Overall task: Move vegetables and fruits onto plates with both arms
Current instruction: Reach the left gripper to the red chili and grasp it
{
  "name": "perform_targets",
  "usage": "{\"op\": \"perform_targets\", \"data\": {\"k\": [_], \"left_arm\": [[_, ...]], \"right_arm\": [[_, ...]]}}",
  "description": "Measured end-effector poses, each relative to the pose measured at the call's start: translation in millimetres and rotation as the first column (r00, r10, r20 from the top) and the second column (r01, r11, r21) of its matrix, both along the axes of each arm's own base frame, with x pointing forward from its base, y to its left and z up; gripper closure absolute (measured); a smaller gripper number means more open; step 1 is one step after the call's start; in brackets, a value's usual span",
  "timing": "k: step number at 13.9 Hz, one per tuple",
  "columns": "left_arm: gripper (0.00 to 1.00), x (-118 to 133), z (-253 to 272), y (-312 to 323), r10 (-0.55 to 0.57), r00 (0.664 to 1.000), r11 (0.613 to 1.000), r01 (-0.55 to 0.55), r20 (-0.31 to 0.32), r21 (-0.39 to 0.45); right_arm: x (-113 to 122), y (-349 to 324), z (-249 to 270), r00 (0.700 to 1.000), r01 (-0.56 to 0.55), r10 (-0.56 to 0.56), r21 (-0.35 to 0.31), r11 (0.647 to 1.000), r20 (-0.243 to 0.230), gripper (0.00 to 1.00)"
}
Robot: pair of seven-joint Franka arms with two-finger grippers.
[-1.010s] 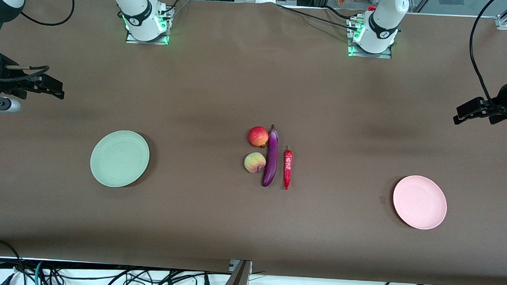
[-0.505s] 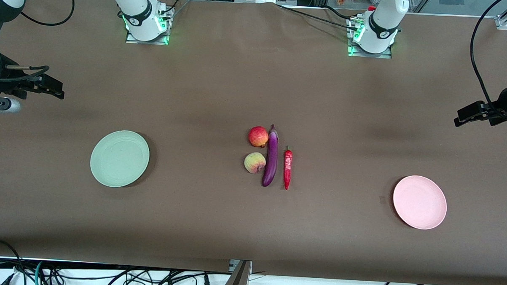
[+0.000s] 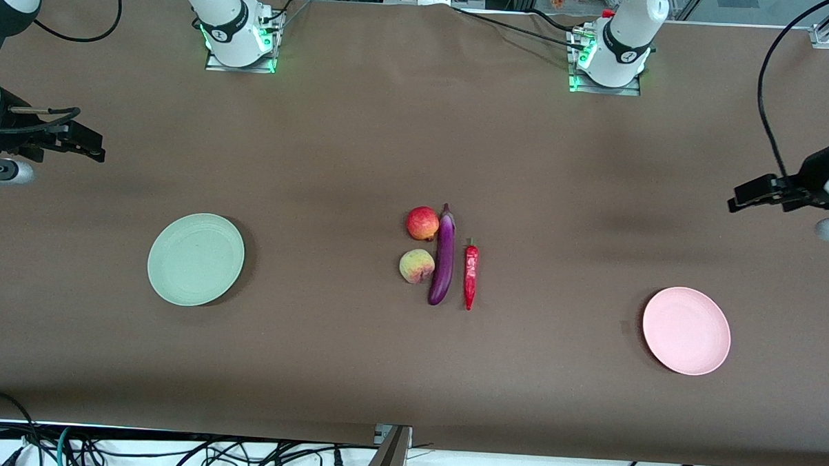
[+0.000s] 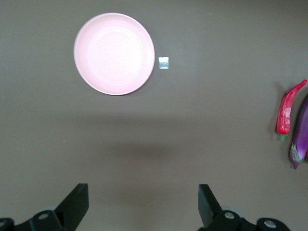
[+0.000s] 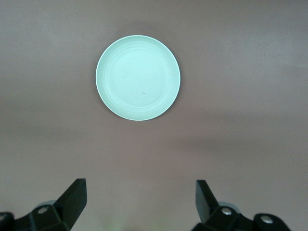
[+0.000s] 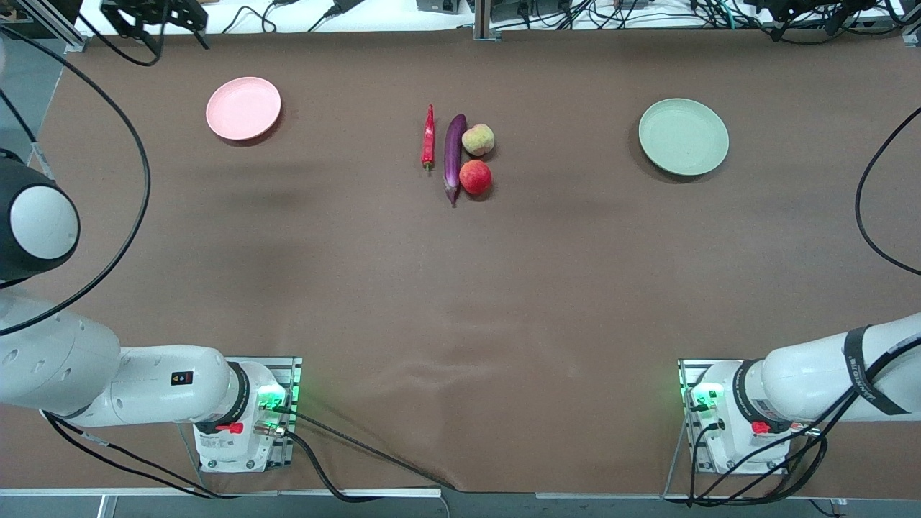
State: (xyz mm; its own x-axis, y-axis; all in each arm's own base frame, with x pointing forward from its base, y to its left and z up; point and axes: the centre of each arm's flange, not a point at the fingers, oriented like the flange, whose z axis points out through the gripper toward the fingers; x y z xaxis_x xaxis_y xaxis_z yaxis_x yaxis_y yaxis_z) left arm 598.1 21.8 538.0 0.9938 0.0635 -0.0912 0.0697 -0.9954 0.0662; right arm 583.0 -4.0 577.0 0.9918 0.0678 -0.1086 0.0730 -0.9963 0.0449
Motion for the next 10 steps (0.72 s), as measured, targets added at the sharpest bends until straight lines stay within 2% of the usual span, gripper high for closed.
{"op": "perform_targets", "data": {"k": [5, 10], "left_arm": [[0.00, 16.3, -47.2, -130.9, -0.039, 0.997, 0.999, 0.040, -0.069, 0.014], [0.00, 25.4, -115.7, -244.9, -0.064, 0.998, 0.998, 0.064, -0.020, 0.018]], "right_arm": [[0.3, -0.4, -0.3, 1.000, 0.001, -0.001, 0.000, 1.000, 0.000, 0.00], [1.1, 0.1, -2.2, 1.000, 0.000, 0.000, 0.000, 1.000, -0.003, 0.00]]}}
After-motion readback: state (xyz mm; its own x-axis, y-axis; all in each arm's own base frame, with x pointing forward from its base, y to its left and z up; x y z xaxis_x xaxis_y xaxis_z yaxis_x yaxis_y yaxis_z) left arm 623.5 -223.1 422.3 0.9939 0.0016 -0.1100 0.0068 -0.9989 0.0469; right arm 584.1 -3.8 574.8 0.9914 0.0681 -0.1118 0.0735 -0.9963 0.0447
